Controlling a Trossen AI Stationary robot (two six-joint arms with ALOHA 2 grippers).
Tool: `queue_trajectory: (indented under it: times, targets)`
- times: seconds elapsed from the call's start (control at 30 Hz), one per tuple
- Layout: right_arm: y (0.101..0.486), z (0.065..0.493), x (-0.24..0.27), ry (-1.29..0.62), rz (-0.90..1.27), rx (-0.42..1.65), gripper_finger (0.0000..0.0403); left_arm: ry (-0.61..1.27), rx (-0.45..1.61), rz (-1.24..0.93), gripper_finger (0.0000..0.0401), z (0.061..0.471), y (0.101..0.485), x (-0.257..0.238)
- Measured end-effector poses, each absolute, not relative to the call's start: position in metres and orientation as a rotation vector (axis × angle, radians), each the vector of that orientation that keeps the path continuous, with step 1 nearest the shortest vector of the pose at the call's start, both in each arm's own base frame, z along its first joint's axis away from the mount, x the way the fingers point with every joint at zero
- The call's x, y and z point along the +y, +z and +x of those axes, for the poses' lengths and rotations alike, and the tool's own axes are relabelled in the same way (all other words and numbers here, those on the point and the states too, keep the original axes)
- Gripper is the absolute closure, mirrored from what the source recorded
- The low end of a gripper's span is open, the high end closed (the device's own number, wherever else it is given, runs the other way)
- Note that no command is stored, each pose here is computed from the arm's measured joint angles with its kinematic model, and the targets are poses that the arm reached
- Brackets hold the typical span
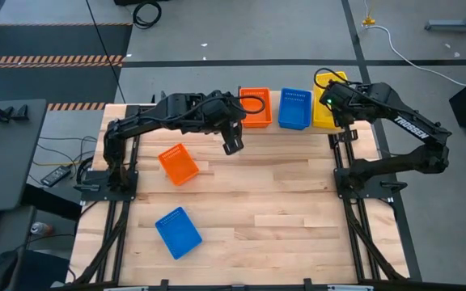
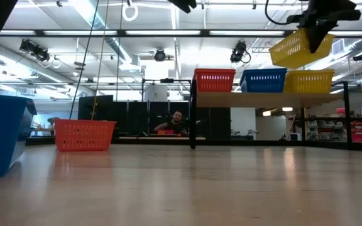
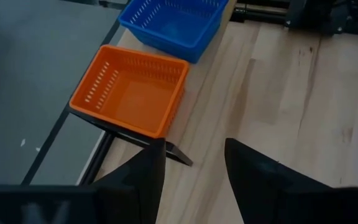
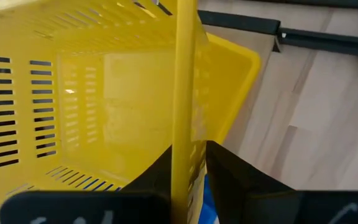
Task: Stack baskets on shelf by color
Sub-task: Stack the yellow basket on top of the yellow basket on the shelf
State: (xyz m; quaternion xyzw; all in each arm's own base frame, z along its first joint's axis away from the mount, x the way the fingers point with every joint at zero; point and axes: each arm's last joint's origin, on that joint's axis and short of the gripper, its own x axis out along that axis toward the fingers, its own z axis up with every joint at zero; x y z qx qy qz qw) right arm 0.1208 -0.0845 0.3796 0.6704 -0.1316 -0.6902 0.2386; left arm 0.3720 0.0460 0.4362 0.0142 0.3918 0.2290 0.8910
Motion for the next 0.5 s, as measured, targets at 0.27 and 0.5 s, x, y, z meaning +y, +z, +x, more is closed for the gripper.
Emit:
queue_trajectory:
  times: [0.27, 0.5]
  targets:
    - [0.38, 0.12, -0.085, -1.881, 1.766, -0.294, 0.0327, 0.463, 0.812, 0.034, 0.0229, 0.373, 0.436, 0.041]
    - [0.381, 0.119, -0.085, -1.882, 1.707, -0.292, 0.0324, 0.444, 0.812, 0.042, 0.0229, 0.373, 0.436, 0.033]
